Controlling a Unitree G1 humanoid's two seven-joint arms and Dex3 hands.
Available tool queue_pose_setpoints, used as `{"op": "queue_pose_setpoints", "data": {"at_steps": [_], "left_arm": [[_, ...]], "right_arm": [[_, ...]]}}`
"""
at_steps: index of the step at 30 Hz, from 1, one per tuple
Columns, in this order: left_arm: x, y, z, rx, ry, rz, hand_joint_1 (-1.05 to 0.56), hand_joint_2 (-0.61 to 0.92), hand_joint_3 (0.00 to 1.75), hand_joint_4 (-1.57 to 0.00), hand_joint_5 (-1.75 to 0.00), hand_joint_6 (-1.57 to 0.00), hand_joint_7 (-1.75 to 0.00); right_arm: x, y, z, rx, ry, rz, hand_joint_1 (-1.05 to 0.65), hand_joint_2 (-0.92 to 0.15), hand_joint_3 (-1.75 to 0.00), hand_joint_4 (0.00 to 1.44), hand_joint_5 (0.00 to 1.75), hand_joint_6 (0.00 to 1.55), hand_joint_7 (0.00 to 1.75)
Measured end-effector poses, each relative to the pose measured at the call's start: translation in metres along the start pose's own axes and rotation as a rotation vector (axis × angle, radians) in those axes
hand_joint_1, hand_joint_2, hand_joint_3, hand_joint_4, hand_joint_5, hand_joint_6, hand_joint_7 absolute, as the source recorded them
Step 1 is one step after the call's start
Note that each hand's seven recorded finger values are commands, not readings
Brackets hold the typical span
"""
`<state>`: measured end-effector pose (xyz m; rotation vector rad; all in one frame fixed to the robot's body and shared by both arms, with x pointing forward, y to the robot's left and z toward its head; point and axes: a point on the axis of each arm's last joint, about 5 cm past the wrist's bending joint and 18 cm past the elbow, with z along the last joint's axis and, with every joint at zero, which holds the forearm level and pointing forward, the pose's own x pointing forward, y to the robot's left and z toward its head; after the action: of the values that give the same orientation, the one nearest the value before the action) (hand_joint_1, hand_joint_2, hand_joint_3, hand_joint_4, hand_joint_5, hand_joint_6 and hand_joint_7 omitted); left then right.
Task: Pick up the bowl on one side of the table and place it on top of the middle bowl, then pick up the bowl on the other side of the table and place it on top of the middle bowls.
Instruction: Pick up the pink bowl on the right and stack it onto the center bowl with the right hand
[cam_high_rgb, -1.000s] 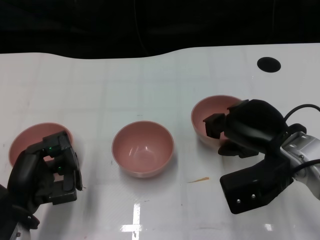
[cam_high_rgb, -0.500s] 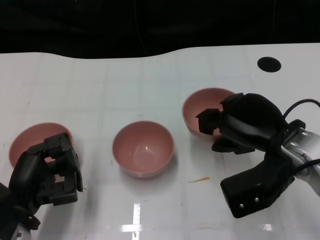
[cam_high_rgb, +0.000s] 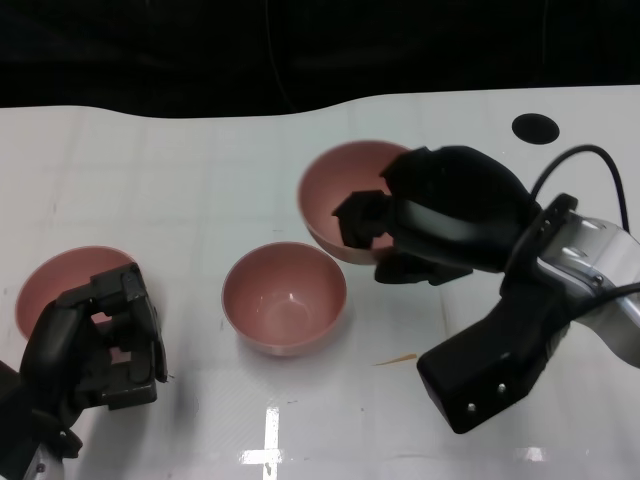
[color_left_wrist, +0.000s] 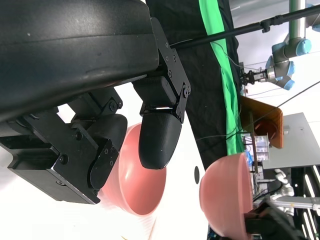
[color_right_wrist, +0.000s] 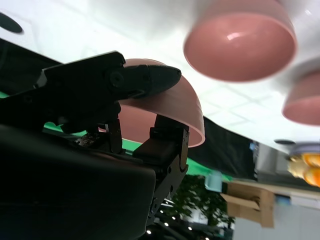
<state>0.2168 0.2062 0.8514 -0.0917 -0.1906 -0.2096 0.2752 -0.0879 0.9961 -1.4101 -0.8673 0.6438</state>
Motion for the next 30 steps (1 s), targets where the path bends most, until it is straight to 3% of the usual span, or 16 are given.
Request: {"op": "queue_pose_setpoints", "data": {"at_steps": [3, 11, 14, 23, 24, 25, 27, 30], "left_arm": [[0.0, 0.0, 0.0, -0.001, -0.001, 0.001, 0.16, 0.5, 1.59, -1.13, -1.75, -0.89, -1.75], [0.0, 0.0, 0.0, -0.006, -0.001, 0.003, 0.17, 0.5, 1.6, -1.12, -1.75, -0.88, -1.75], [0.001, -0.001, 0.0, 0.001, 0.002, -0.003, 0.14, 0.5, 1.57, -1.1, -1.75, -0.86, -1.75], [0.002, -0.001, 0.002, 0.004, -0.005, -0.009, 0.12, 0.53, 1.51, -1.09, -1.75, -0.86, -1.75], [0.002, -0.002, 0.002, 0.001, -0.007, -0.008, 0.14, 0.53, 1.52, -1.09, -1.75, -0.86, -1.75], [0.002, -0.002, 0.002, -0.006, -0.01, -0.005, 0.17, 0.52, 1.57, -1.1, -1.75, -0.89, -1.75], [0.002, -0.003, 0.002, -0.021, -0.016, 0.0, 0.2, 0.52, 1.6, -1.11, -1.75, -0.9, -1.75], [0.001, -0.004, 0.001, -0.033, -0.005, 0.003, 0.2, 0.55, 1.57, -1.12, -1.75, -0.9, -1.75]], "right_arm": [[0.005, -0.006, 0.003, 0.0, -0.032, -0.017, -0.31, -0.58, -0.85, 0.97, 1.75, 0.73, 1.36], [0.015, -0.013, 0.011, -0.002, -0.092, -0.036, -0.31, -0.56, -0.86, 0.99, 1.75, 0.76, 1.27], [0.02, -0.016, 0.015, 0.013, -0.121, -0.045, -0.29, -0.52, -0.87, 1.0, 1.75, 0.75, 1.38], [0.027, -0.009, 0.026, 0.026, -0.19, -0.053, -0.31, -0.44, -1.07, 1.04, 1.75, 0.72, 1.41], [0.027, -0.008, 0.027, 0.028, -0.197, -0.05, -0.31, -0.45, -1.07, 1.04, 1.75, 0.72, 1.39], [0.028, -0.006, 0.028, 0.032, -0.205, -0.049, -0.3, -0.44, -1.09, 1.04, 1.75, 0.76, 1.22], [0.03, -0.003, 0.029, 0.047, -0.212, -0.053, -0.29, -0.45, -1.09, 1.02, 1.75, 0.82, 1.06], [0.032, 0.0, 0.031, 0.061, -0.222, -0.06, -0.29, -0.46, -1.09, 1.02, 1.75, 0.85, 0.99]]}}
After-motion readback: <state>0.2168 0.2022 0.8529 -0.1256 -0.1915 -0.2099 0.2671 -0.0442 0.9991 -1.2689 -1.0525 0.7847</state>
